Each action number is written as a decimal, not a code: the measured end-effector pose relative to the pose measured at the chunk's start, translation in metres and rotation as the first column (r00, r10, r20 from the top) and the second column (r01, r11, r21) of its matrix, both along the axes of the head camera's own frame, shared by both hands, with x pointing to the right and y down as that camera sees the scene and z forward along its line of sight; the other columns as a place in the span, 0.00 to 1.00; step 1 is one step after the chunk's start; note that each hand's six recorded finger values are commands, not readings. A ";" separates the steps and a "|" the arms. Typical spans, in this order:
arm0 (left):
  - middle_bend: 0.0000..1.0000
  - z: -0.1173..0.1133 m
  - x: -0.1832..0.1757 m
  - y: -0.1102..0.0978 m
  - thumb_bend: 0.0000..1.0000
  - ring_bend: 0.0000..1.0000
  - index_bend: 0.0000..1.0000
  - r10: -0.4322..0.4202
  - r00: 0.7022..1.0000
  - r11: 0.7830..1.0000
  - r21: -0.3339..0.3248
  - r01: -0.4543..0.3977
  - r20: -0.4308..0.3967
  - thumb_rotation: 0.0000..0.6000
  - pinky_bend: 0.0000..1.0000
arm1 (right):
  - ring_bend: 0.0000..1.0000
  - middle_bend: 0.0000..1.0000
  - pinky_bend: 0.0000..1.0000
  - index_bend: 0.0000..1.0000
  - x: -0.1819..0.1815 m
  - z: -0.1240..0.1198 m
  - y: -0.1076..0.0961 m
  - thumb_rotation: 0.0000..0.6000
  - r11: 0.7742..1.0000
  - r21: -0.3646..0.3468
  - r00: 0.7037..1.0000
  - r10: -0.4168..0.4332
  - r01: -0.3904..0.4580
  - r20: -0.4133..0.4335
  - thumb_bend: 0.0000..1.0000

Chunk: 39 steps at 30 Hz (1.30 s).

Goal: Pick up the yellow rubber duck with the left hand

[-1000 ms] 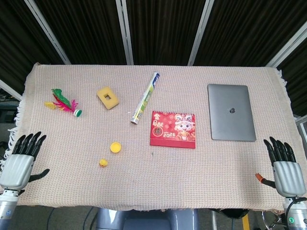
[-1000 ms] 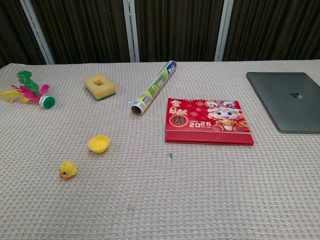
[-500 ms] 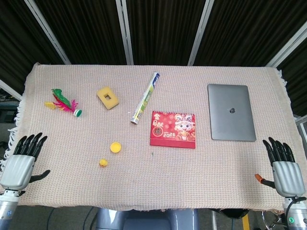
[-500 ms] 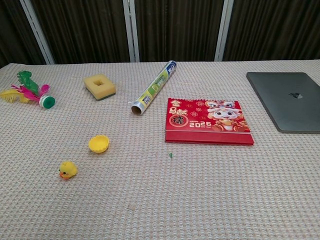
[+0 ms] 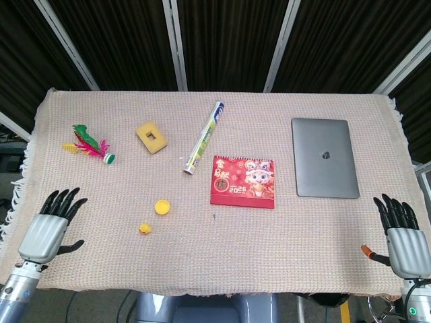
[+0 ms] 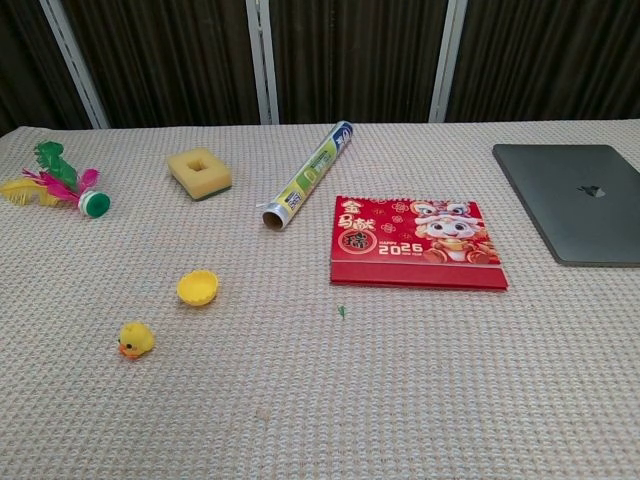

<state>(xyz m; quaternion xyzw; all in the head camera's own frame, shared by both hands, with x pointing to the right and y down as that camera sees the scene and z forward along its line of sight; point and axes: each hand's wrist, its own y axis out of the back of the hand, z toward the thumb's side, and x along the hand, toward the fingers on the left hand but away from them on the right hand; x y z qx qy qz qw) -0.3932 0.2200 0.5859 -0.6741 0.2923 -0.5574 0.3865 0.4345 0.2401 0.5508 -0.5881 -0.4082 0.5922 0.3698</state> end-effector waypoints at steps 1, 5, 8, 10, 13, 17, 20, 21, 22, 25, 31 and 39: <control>0.00 0.003 0.004 -0.001 0.11 0.00 0.30 0.006 1.000 1.000 -0.013 -0.006 -0.001 1.00 0.03 | 0.00 0.00 0.00 0.00 0.000 0.000 0.000 1.00 1.000 0.000 1.000 0.000 0.000 0.000 0.00; 0.00 0.018 0.022 -0.004 0.15 0.00 0.35 0.037 0.999 0.996 -0.078 -0.036 0.008 1.00 0.03 | 0.00 0.00 0.00 0.01 0.000 0.000 0.000 1.00 1.000 0.002 1.000 0.000 0.000 0.001 0.00; 0.00 0.030 0.039 -0.006 0.15 0.00 0.36 0.061 0.998 0.992 -0.108 -0.060 0.013 1.00 0.03 | 0.00 0.00 0.00 0.01 0.001 0.000 0.000 1.00 1.000 0.002 1.000 0.004 -0.004 0.005 0.00; 0.00 0.036 0.050 -0.007 0.15 0.00 0.36 0.077 0.997 0.990 -0.119 -0.075 0.012 1.00 0.03 | 0.00 0.00 0.00 0.01 0.001 0.000 -0.001 1.00 1.000 0.003 1.000 0.005 -0.005 0.006 0.00; 0.00 0.045 0.066 -0.006 0.15 0.00 0.36 0.105 0.994 0.986 -0.130 -0.102 0.013 1.00 0.03 | 0.00 0.00 0.00 0.01 0.002 0.000 -0.001 1.00 1.000 0.003 1.000 0.006 -0.007 0.009 0.00; 0.00 0.059 0.084 -0.005 0.17 0.00 0.36 0.130 0.991 0.981 -0.147 -0.125 0.024 1.00 0.03 | 0.00 0.00 0.00 0.01 0.001 0.000 -0.001 1.00 1.000 0.004 1.000 0.008 -0.008 0.013 0.00; 0.00 0.070 0.094 -0.003 0.17 0.00 0.36 0.145 0.989 0.978 -0.160 -0.137 0.037 1.00 0.02 | 0.00 0.00 0.00 0.01 0.002 0.000 -0.001 1.00 1.000 0.003 1.000 0.009 -0.009 0.015 0.00; 0.00 0.072 0.096 -0.003 0.18 0.00 0.36 0.149 0.988 0.976 -0.164 -0.140 0.043 1.00 0.02 | 0.00 0.00 0.00 0.01 0.002 0.000 -0.002 1.00 1.000 0.003 1.000 0.010 -0.010 0.015 0.00; 0.00 0.075 0.097 -0.003 0.18 0.00 0.36 0.153 0.987 0.975 -0.167 -0.143 0.050 1.00 0.02 | 0.00 0.00 0.00 0.01 0.002 0.000 -0.002 1.00 1.000 0.003 1.000 0.010 -0.010 0.016 0.00; 0.00 0.084 0.101 -0.001 0.19 0.00 0.36 0.159 0.985 0.973 -0.181 -0.144 0.069 1.00 0.02 | 0.00 0.00 0.00 0.01 0.002 0.000 -0.002 1.00 1.000 0.003 1.000 0.011 -0.012 0.018 0.00; 0.00 0.097 0.107 -0.001 0.21 0.00 0.37 0.158 0.984 0.971 -0.193 -0.140 0.085 1.00 0.02 | 0.00 0.00 0.00 0.01 0.002 0.000 -0.002 1.00 1.000 0.004 1.000 0.011 -0.011 0.021 0.00; 0.00 0.108 0.117 0.003 0.25 0.00 0.37 0.152 0.985 0.969 -0.206 -0.133 0.079 1.00 0.02 | 0.00 0.00 0.00 0.01 0.002 0.000 -0.002 1.00 1.000 0.004 1.000 0.014 -0.014 0.024 0.00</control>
